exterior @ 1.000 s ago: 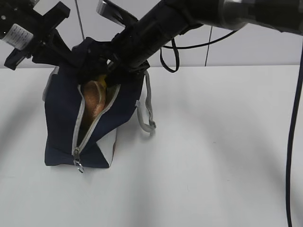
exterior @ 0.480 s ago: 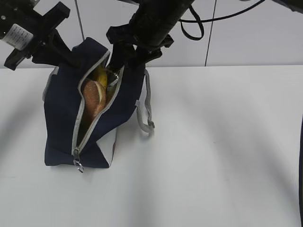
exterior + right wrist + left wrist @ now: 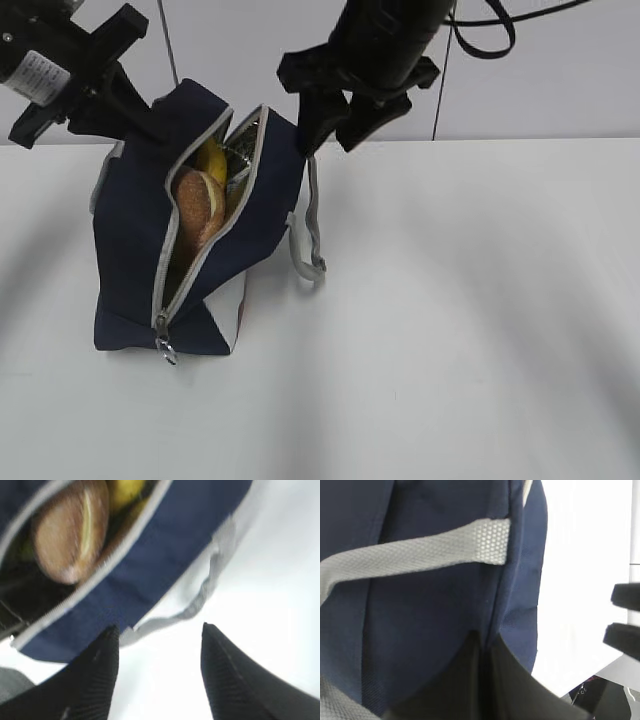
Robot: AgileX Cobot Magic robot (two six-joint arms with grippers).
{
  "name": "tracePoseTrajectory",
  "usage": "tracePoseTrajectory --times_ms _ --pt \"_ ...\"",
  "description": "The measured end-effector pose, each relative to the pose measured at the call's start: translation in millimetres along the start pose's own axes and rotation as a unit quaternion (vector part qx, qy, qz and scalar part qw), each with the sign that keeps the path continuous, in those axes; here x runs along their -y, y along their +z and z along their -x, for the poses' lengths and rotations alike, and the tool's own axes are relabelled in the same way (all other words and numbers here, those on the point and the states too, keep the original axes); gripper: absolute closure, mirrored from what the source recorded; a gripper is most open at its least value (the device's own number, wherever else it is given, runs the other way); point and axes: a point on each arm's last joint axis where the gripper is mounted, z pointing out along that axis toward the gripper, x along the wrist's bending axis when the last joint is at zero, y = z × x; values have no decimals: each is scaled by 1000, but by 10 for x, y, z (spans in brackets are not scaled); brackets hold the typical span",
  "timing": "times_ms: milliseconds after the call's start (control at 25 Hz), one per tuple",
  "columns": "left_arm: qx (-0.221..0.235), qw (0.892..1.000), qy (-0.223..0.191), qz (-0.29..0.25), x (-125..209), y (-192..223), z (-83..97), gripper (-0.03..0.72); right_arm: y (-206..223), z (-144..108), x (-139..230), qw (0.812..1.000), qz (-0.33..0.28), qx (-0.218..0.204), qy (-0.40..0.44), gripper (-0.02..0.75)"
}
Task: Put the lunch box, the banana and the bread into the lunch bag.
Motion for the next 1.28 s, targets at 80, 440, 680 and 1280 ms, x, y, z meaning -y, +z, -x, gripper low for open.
tracePoseTrajectory --times_ms 80,440,680,1280 --pt "0 1000 0 0 0 0 0 691 88 37 92 1000 -22 -11 14 350" --pt "0 1000 0 0 0 0 0 691 336 310 279 982 -7 -136 129 352" --pt "0 1000 0 0 0 0 0 691 405 291 206 970 50 -181 157 353" --pt "-1 1000 1 -1 1 0 -2 691 882 414 176 954 59 -207 207 482"
